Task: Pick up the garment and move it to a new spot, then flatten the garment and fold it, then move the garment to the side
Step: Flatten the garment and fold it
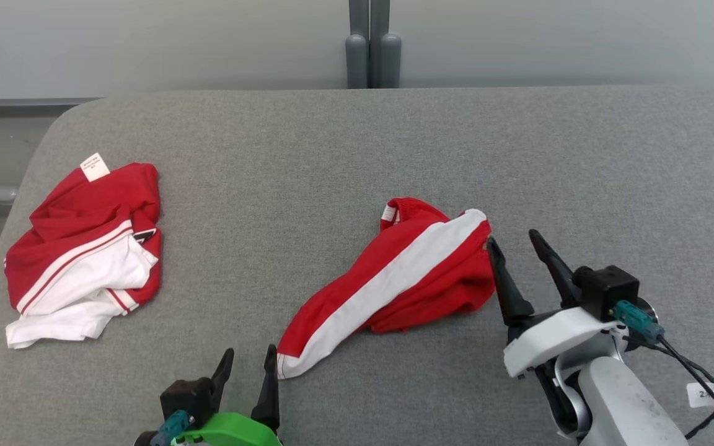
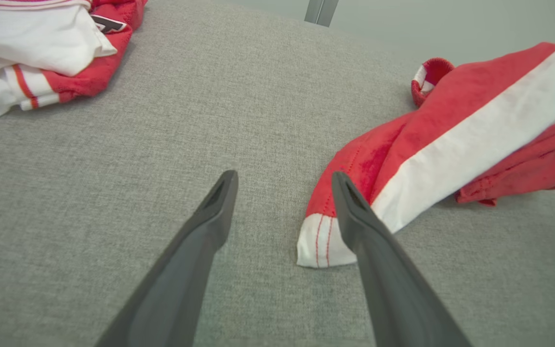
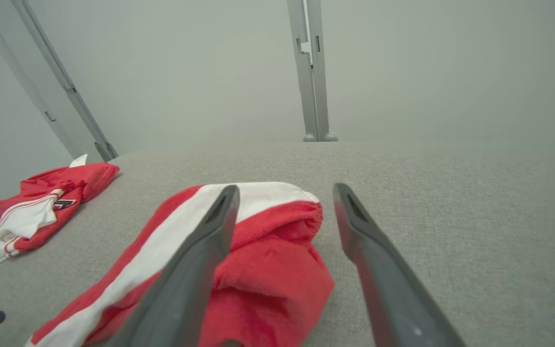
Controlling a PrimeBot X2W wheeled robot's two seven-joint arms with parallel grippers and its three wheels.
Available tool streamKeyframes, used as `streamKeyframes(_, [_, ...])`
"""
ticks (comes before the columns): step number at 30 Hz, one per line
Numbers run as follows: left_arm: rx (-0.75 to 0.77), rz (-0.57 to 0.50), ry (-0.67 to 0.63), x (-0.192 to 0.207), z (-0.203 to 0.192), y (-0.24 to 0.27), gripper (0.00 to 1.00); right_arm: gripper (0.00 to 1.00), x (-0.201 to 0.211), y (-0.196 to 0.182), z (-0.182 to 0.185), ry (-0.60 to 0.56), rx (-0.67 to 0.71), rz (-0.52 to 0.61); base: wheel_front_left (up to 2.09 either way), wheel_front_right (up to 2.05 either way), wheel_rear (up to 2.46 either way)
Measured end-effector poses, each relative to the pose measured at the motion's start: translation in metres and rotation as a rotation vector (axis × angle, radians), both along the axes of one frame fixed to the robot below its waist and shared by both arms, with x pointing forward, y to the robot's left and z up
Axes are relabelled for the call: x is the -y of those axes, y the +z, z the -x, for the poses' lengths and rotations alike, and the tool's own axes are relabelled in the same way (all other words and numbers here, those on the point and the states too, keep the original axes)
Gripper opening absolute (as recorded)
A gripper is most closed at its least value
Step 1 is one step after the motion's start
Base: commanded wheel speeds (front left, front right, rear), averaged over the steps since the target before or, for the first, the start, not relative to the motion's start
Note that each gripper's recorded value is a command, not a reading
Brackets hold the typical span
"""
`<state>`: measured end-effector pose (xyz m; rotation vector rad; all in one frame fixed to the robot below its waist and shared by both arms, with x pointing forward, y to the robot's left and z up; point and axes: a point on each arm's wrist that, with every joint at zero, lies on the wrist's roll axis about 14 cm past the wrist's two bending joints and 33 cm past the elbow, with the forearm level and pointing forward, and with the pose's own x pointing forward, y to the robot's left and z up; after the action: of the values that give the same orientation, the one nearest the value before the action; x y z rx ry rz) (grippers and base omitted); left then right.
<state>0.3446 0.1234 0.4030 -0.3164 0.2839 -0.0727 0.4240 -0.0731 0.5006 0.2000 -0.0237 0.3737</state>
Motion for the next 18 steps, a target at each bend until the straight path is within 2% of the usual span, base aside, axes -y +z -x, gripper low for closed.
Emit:
streamKeyframes(6, [-0.029, 0.006, -0.043, 0.011, 0.009, -0.009, 1.00, 1.00, 0.035, 0.000, 0.007, -0.111, -0.003, -0.014, 0.00, 0.00, 0.00])
streamKeyframes(18, [-0.118, 0.027, -0.091, 0.028, 0.019, -0.032, 1.00, 1.00, 0.051, 0.000, 0.012, -0.161, -0.001, -0.011, 0.00, 0.00, 0.00])
